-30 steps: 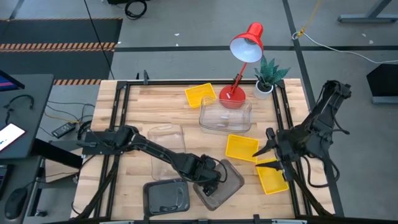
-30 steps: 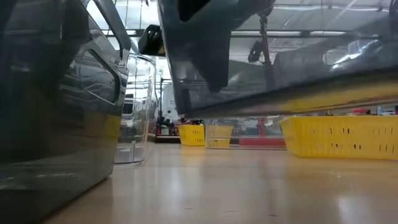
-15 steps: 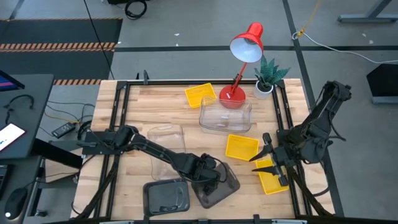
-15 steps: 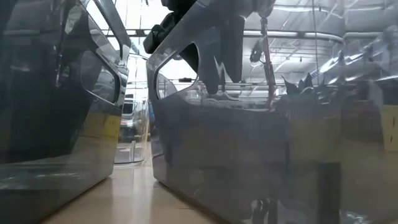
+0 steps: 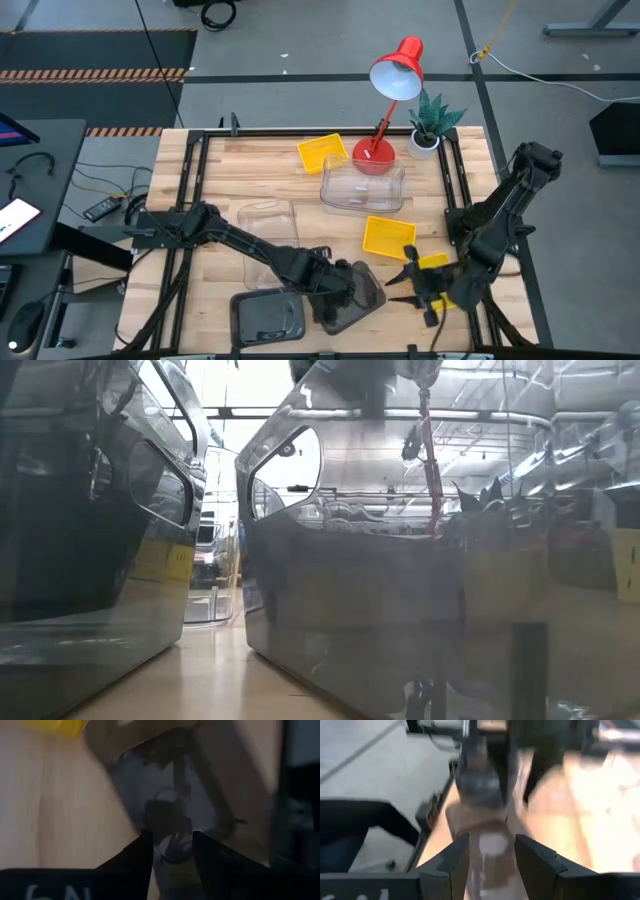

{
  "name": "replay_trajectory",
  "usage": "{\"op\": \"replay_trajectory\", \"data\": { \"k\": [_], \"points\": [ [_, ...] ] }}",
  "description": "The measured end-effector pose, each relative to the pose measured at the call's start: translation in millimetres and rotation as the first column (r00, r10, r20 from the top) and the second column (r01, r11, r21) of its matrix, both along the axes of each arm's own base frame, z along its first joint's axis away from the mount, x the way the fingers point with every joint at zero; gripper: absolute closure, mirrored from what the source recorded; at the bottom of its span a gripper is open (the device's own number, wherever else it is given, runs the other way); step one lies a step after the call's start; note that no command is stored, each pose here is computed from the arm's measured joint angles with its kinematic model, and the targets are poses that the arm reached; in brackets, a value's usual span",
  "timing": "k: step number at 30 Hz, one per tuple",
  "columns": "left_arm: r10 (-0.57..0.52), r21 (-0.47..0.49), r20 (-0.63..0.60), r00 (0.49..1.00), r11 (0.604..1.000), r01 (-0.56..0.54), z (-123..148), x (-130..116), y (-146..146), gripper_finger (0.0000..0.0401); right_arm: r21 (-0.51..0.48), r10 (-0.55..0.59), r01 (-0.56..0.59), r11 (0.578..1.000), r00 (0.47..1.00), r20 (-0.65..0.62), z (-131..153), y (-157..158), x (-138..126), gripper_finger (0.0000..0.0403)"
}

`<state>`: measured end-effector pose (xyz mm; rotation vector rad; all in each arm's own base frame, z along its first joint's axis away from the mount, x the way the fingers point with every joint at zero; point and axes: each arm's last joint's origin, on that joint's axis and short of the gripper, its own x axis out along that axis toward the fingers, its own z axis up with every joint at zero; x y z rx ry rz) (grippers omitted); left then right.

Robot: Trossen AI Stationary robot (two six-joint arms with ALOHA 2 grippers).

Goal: Stack baskets by color
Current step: Stack the black bin on the left black bin

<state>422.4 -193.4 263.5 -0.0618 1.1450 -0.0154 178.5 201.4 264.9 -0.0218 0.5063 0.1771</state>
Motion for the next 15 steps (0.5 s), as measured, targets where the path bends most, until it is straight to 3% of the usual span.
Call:
{"op": "replay_trajectory", "data": {
  "k": [4, 9, 15],
  "points": [
    [-0.099, 0.068, 0.049, 0.994, 0.993, 0.096, 13.5, -5.8, -13.1, 0.0259, 0.007, -0.006, 0.007, 1.0, 0.992, -0.129, -26.8, 10.6, 6.1, 0.0241],
    [-0.083, 0.068, 0.034, 0.996, 0.994, 0.081, 10.4, -6.4, -13.9, 0.0266, -0.008, 0.017, -0.019, 1.0, 0.969, -0.247, -58.3, 23.4, 14.4, 0.0241],
    [-0.067, 0.057, -0.013, 0.998, 0.996, 0.068, 6.2, -7.4, -10.8, 0.0283, 0.03, 0.083, -0.077, 0.997, 0.954, -0.289, -78.8, 40.1, 17.4, 0.0246]
  ]
}}
